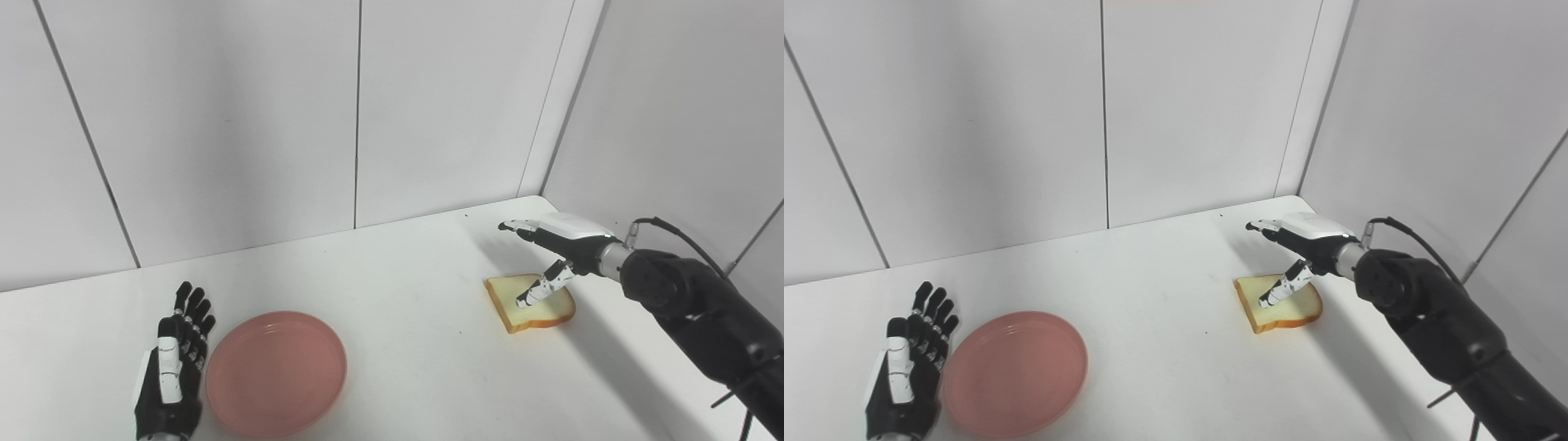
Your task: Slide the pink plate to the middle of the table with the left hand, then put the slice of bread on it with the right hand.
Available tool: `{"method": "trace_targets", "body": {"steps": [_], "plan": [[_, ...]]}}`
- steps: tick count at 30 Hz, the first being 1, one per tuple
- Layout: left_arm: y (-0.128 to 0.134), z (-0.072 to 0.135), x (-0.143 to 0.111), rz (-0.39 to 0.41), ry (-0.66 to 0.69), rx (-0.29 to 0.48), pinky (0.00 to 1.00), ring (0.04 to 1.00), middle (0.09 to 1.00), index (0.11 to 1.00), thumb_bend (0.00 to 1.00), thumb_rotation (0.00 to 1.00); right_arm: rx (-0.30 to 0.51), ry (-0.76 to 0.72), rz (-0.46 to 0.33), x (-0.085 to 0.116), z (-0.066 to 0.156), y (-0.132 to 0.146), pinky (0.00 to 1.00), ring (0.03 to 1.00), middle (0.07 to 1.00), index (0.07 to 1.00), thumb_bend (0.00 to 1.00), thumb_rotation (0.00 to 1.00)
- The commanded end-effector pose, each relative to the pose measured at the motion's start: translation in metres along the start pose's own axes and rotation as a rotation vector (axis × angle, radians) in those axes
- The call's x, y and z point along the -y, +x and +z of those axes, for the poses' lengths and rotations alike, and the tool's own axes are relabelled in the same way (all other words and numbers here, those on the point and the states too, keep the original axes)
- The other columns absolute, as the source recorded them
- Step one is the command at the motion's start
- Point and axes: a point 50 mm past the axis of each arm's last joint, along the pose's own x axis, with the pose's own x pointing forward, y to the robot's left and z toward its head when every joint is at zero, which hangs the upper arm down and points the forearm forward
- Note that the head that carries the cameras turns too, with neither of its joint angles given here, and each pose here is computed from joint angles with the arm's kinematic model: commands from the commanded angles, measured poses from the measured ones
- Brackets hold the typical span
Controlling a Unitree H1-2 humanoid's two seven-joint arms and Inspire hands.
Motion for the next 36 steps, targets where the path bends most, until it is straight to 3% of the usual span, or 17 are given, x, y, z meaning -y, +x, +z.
{"method": "trace_targets", "body": {"steps": [1,10,26,33,36], "plan": [[-0.042,-0.033,-0.025,0.063,-0.01,-0.132,1.0,1.0,1.0,1.0,0.8,1.0,-0.008,-0.066,-0.047,0.031,0.002,-0.006,1.0,1.0,0.967,0.953,1.0,0.37],[-0.046,-0.032,-0.027,0.058,-0.028,-0.139,1.0,1.0,1.0,1.0,0.78,1.0,-0.04,-0.14,0.034,0.021,0.012,-0.004,1.0,1.0,0.993,0.979,1.0,0.39],[-0.048,-0.03,-0.024,0.069,-0.021,-0.131,1.0,1.0,1.0,0.996,0.79,1.0,-0.094,-0.208,0.18,-0.003,0.011,0.009,1.0,1.0,1.0,0.998,1.0,0.32],[-0.049,-0.03,-0.02,0.064,-0.048,-0.123,1.0,1.0,1.0,1.0,0.78,1.0,-0.105,-0.211,0.172,-0.004,0.0,0.016,1.0,1.0,1.0,0.988,1.0,0.27],[-0.049,-0.03,-0.018,0.071,-0.044,-0.123,1.0,1.0,0.998,0.995,0.79,1.0,-0.094,-0.179,0.12,-0.005,-0.004,0.018,0.96,0.987,0.987,0.978,0.99,0.23]]}}
